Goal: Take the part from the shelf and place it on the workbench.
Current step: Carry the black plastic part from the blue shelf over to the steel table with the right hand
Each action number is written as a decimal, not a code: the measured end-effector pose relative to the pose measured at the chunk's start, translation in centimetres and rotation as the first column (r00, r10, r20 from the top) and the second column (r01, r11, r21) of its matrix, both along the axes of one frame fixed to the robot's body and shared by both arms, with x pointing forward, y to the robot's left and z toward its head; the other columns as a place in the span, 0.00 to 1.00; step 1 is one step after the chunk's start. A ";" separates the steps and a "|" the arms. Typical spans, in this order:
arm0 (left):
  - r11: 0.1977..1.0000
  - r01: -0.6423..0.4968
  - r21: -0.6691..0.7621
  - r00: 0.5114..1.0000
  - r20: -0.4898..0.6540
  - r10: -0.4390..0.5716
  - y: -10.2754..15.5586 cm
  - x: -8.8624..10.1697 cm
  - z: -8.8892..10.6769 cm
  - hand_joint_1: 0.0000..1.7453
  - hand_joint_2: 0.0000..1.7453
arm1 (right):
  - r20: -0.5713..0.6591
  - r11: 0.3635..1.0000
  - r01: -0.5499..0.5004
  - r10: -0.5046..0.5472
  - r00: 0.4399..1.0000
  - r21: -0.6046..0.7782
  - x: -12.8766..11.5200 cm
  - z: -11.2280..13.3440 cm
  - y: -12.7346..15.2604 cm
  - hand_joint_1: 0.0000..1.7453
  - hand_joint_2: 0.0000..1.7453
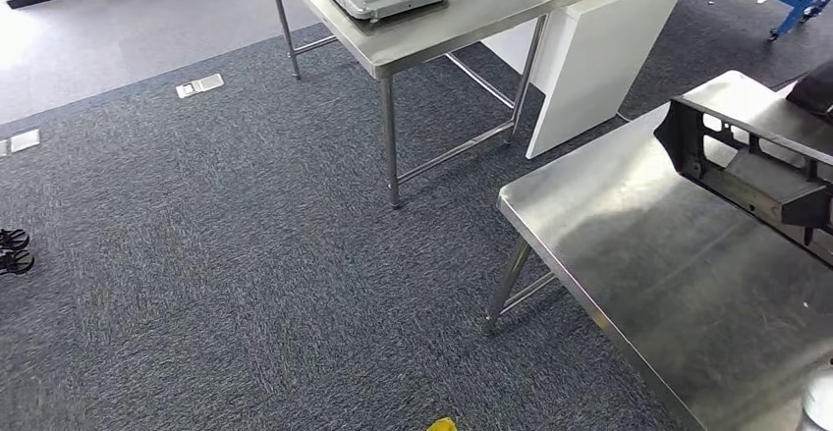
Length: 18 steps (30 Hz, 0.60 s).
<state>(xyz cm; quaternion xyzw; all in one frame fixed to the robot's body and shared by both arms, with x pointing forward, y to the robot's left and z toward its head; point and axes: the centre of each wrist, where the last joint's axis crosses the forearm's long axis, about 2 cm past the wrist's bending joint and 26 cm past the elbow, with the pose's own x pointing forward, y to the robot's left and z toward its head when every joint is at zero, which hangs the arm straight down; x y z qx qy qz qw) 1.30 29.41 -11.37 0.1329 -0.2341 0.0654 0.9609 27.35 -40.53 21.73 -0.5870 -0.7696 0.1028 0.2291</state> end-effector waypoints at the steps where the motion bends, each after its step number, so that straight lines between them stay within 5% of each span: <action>1: 1.000 0.000 0.001 1.000 0.000 0.000 0.0 0.0 0.0 0.00 1.00 | 0.002 1.000 0.007 -0.007 1.000 -0.001 -0.2 0.0 -0.1 1.00 1.00; 18: 1.000 0.003 -0.007 1.000 0.013 -0.003 0.3 0.4 0.0 0.00 1.00 | -0.031 0.990 0.141 -0.140 0.990 0.026 -4.9 -2.1 -3.5 1.00 1.00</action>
